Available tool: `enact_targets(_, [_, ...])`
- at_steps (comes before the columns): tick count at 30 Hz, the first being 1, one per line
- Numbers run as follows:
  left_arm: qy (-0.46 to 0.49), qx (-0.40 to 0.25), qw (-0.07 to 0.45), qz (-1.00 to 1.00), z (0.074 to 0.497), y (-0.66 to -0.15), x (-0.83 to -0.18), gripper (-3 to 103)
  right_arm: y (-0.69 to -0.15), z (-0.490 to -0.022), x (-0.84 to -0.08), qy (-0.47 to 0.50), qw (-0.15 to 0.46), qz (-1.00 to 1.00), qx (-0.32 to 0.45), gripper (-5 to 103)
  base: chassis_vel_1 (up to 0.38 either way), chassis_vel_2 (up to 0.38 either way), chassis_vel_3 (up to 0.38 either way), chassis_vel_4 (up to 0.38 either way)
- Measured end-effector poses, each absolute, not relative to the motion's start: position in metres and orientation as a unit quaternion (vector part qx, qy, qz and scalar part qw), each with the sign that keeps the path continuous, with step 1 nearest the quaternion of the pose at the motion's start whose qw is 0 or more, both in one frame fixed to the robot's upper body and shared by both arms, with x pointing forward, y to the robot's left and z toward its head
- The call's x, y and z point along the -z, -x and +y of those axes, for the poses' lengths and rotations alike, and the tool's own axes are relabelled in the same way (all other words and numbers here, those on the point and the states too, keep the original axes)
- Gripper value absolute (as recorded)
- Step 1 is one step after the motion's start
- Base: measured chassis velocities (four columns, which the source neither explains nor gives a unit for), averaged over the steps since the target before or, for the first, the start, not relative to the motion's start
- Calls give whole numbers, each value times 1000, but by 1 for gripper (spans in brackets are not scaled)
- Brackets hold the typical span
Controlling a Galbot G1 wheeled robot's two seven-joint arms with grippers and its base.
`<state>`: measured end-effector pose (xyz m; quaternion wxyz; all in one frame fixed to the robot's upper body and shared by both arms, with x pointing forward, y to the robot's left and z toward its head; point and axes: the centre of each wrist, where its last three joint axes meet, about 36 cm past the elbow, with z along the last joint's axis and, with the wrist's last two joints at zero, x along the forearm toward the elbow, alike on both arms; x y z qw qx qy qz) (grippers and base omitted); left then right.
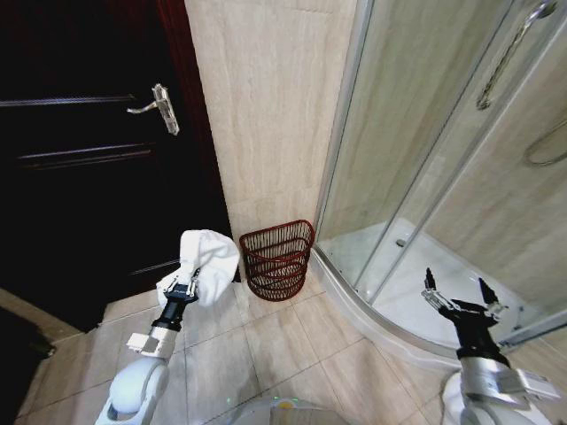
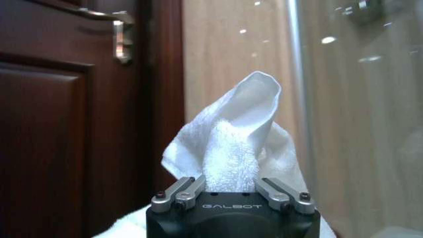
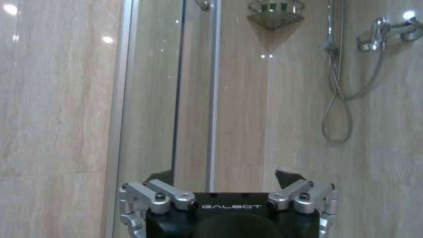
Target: Discard the used towel into the hamper.
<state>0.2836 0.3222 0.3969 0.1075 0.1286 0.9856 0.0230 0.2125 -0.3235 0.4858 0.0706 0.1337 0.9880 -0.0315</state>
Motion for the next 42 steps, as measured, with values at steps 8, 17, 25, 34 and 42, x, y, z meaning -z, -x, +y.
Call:
enact_targets(8, [-173, -19, 106, 979, 292, -357, -423, 15, -211, -329, -481, -140, 66, 987, 28, 100, 0, 0, 0, 0])
enact_targets(17, [-215, -35, 108, 970, 257, -460, -425, 15, -212, -327, -487, -141, 73, 987, 34, 100, 0, 0, 0, 0])
enact_targets(25, [-260, -45, 85, 961, 214, -528, -429, 15, -211, -328, -492, -149, 77, 985, 38, 100, 0, 0, 0, 0])
enact_targets(34, [-292, -94, 9, 952, 195, -603, -470, 15, -208, -332, -489, -165, 82, 982, 38, 100, 0, 0, 0, 0])
enact_targets(42, [-329, -189, 2, 925, 174, -664, -490, 15, -206, -330, -485, -173, 82, 981, 19, 100, 0, 0, 0, 0])
